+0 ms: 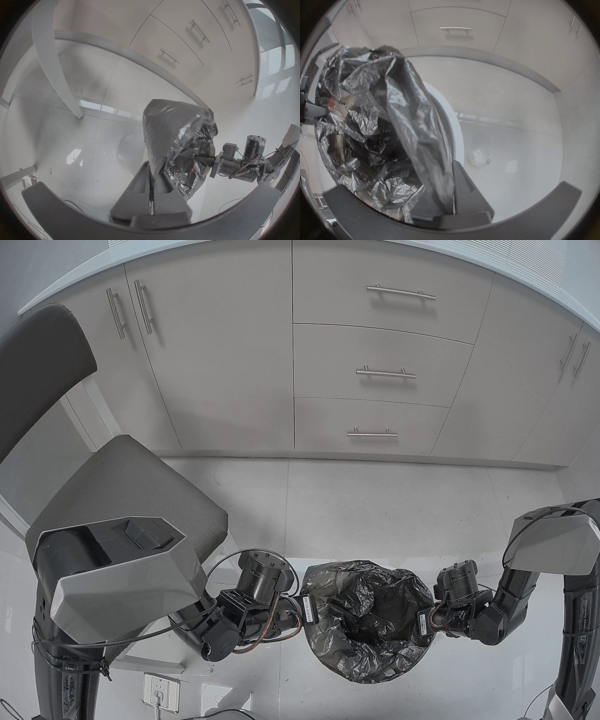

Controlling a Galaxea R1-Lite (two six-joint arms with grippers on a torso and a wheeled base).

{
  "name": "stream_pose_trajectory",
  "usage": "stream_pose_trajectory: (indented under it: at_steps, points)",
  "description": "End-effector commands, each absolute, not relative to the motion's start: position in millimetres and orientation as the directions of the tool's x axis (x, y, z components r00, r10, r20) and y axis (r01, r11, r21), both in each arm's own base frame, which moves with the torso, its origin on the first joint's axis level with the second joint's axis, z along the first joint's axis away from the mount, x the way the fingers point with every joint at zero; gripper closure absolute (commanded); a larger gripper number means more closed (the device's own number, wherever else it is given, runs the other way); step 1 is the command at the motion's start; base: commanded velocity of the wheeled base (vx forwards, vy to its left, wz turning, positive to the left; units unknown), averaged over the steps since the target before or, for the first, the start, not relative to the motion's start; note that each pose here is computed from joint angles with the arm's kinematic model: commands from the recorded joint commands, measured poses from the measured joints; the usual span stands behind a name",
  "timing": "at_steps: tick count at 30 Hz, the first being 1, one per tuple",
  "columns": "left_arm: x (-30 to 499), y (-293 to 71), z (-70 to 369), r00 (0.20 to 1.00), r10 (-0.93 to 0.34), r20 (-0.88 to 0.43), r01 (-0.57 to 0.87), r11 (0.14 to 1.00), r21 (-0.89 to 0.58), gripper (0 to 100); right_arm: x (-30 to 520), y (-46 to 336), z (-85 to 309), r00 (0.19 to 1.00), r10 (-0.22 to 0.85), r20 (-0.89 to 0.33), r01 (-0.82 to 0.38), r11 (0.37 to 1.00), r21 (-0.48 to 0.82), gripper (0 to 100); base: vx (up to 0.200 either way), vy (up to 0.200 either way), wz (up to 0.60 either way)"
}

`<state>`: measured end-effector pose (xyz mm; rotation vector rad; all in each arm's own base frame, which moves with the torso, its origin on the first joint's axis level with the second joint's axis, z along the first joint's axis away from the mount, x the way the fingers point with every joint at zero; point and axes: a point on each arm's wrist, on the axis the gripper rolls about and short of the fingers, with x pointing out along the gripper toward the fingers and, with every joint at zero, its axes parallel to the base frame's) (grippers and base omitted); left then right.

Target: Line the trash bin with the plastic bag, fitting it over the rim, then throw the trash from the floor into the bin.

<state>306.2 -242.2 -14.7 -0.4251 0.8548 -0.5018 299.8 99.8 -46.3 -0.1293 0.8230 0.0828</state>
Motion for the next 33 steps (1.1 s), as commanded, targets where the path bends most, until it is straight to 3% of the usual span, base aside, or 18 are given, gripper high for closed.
stream_pose_trajectory:
  at_steps: [1, 2, 3, 13, 25, 33]
  points:
    - [306, -242, -15, 0.554, -0.574, -0.603, 0.244, 0.804, -0.542, 100, 299, 100, -52, 0.680, 0.024, -0.733, -0.125, 0.989, -0.084, 100, 0.000, 0.000, 0.00]
    - [306, -242, -15, 0.554, -0.574, -0.603, 0.244, 0.804, -0.542, 100, 298, 100, -52, 0.691, 0.031, -0.722, -0.130, 0.988, -0.082, 100, 0.000, 0.000, 0.00]
    - [306, -242, -15, 0.554, -0.574, -0.603, 0.244, 0.804, -0.542, 100, 298, 101, -53, 0.695, 0.033, -0.719, -0.131, 0.988, -0.081, 0, 0.000, 0.000, 0.00]
    - [306, -242, -15, 0.554, -0.574, -0.603, 0.244, 0.804, -0.542, 100, 295, 101, -48, 0.701, 0.046, -0.712, -0.138, 0.988, -0.071, 0, 0.000, 0.000, 0.00]
    - [306, -242, -15, 0.555, -0.575, -0.602, 0.245, 0.804, -0.542, 100, 289, 109, -12, 0.761, 0.096, -0.641, -0.159, 0.986, -0.042, 0, 0.000, 0.000, 0.00]
    - [306, -242, -15, 0.555, -0.575, -0.602, 0.245, 0.804, -0.542, 100, 291, 109, -23, 0.746, 0.079, -0.662, -0.153, 0.987, -0.055, 0, 0.000, 0.000, 0.00]
